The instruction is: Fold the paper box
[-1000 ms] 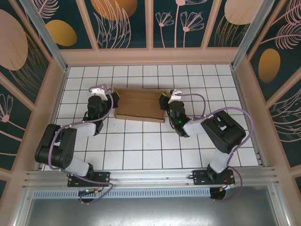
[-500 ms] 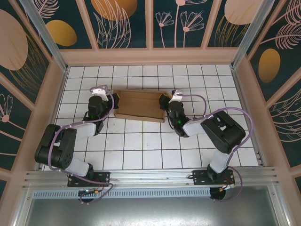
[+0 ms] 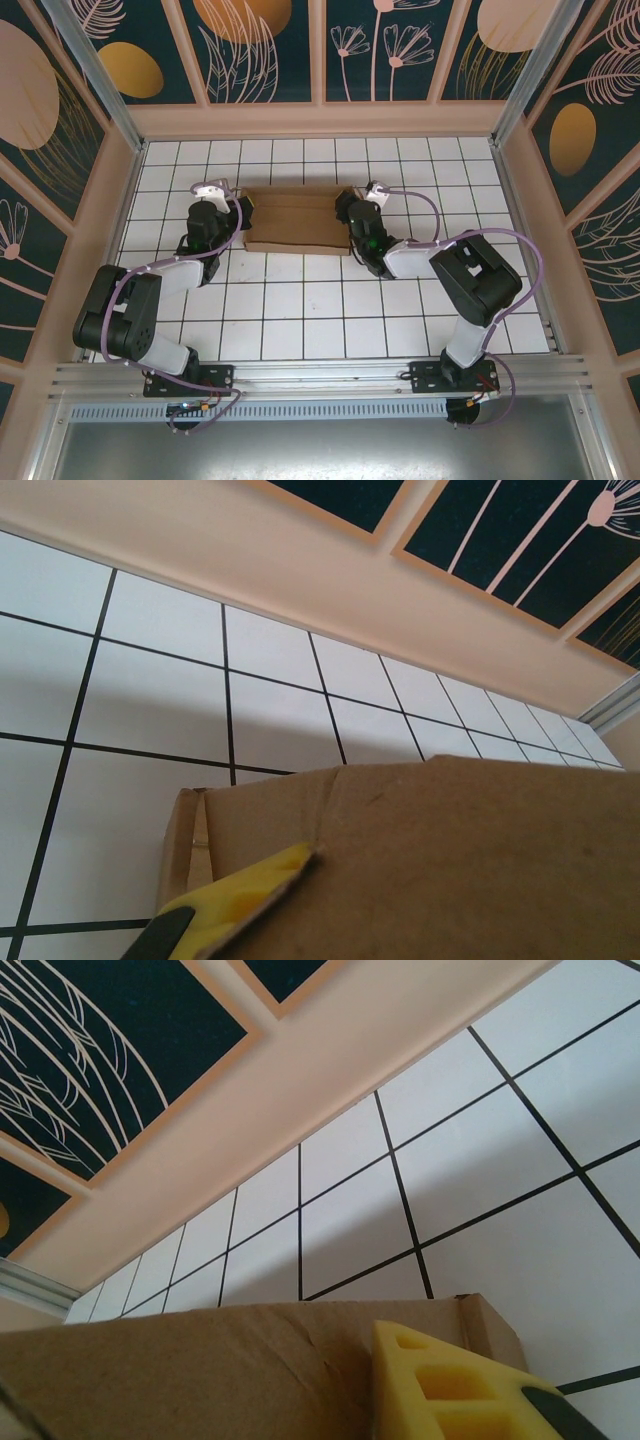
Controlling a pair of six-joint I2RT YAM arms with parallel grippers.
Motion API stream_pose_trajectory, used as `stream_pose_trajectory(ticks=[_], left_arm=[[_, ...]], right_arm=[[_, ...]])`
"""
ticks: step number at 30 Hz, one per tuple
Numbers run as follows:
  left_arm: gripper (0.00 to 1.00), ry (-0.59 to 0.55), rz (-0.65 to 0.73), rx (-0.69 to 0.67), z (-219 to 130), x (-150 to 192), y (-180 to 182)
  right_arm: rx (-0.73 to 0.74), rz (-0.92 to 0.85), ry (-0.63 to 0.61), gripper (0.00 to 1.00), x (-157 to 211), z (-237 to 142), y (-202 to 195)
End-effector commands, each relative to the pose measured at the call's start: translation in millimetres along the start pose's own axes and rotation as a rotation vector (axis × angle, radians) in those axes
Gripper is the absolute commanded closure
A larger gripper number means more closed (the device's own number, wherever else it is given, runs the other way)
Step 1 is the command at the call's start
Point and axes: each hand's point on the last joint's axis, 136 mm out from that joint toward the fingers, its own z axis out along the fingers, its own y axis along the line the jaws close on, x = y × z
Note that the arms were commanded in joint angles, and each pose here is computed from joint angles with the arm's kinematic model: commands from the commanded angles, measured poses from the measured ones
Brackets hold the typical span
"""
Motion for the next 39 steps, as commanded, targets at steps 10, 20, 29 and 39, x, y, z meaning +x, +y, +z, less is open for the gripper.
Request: stream_pose_trajectory(ticks=[10, 20, 29, 39], left_arm=[[0.92, 0.144, -0.063, -0.044, -9, 48, 16], [0.92, 0.151, -0.072, -0.12, -20, 64, 35], [0.88, 0.156, 0.005, -0.153, -14, 56, 39], [0.75, 0.162, 0.045, -0.071, -9, 48, 19]], right_arm=[[-0.015, -0.085, 0.119, 0.7, 61, -27, -38], [-0.121, -0.205, 0.05, 0.51, 39, -48, -25], [-0.267, -0.21, -0.114, 0.43, -2, -101, -24], [-0.276, -0.15, -0.165, 0.48, -60, -118, -23]])
